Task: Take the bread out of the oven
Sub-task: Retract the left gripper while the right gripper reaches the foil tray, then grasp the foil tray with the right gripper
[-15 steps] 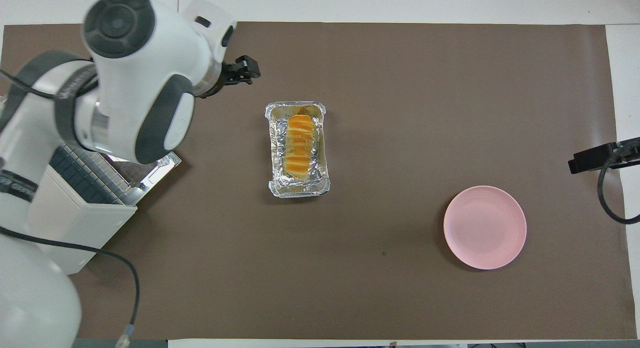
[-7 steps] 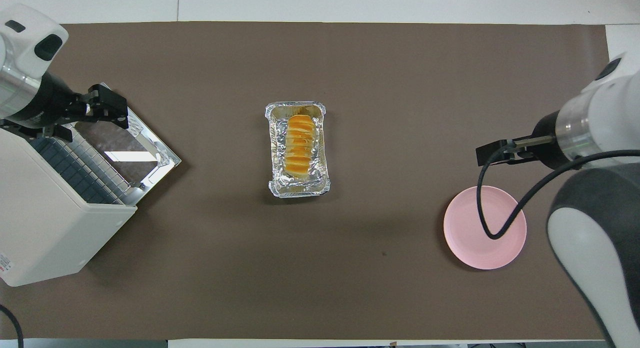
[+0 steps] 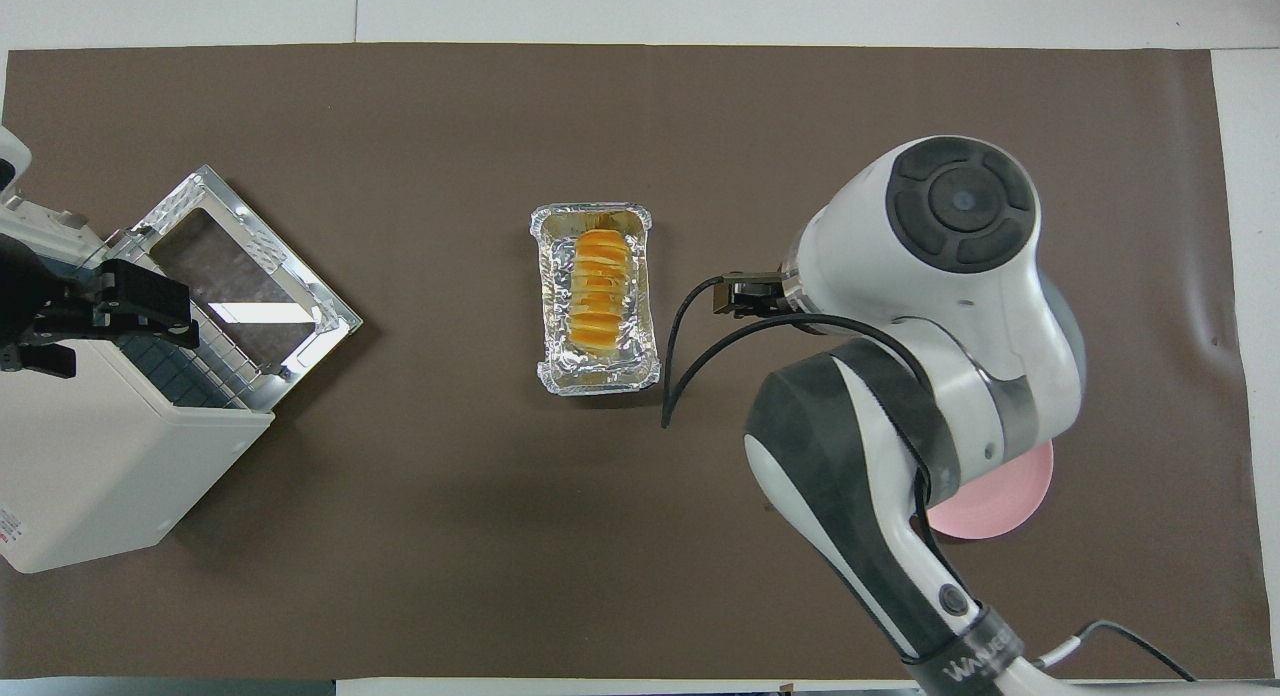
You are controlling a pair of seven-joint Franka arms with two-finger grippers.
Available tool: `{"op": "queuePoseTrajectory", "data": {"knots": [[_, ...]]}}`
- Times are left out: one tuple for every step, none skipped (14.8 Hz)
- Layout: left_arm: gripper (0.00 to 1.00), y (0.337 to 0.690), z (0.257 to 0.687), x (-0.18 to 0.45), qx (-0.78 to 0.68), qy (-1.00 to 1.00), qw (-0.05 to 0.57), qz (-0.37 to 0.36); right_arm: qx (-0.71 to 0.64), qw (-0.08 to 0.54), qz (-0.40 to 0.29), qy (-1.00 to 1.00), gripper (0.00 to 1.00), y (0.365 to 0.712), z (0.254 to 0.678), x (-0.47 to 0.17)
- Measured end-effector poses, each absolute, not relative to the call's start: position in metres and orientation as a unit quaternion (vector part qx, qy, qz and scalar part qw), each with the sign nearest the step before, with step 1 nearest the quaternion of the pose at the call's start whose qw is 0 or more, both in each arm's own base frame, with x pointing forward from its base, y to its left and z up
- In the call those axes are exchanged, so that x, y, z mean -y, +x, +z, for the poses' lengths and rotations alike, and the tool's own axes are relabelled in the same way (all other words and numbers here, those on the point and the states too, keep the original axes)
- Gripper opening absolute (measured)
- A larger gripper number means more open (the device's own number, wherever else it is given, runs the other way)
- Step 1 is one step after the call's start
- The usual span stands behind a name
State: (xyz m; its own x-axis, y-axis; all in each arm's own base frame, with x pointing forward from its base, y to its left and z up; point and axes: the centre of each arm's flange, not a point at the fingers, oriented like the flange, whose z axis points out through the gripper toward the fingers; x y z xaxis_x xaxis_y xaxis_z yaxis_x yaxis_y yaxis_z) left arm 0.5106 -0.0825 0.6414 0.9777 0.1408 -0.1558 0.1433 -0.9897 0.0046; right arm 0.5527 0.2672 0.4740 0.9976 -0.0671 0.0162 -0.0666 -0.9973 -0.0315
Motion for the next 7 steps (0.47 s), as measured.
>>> {"op": "queuePoseTrajectory", "data": {"knots": [[1.0, 0.51, 0.638, 0.084, -0.067, 0.995, 0.007, -0.079, -0.036, 0.016, -0.009, -0.999, 1.0, 0.555, 0.464, -0.281], [1.0, 0.511, 0.637, 0.082, -0.058, 0.995, 0.009, -0.077, -0.043, 0.016, -0.008, -0.999, 1.0, 0.558, 0.453, -0.294], [1.0, 0.513, 0.637, 0.076, -0.05, 0.996, 0.01, -0.075, -0.052, 0.016, -0.007, -0.999, 1.0, 0.562, 0.442, -0.308], [1.0, 0.514, 0.637, 0.067, -0.046, 0.996, 0.012, -0.074, -0.06, 0.015, -0.005, -0.998, 1.0, 0.568, 0.431, -0.324], [1.0, 0.514, 0.637, 0.06, -0.045, 0.996, 0.013, -0.074, -0.069, 0.014, -0.003, -0.998, 1.0, 0.575, 0.418, -0.34], [1.0, 0.515, 0.637, 0.054, -0.044, 0.996, 0.013, -0.073, -0.075, 0.013, -0.001, -0.997, 1.0, 0.583, 0.404, -0.354], [1.0, 0.515, 0.637, 0.052, -0.045, 0.996, 0.013, -0.074, -0.079, 0.014, -0.002, -0.997, 1.0, 0.592, 0.39, -0.363]]}}
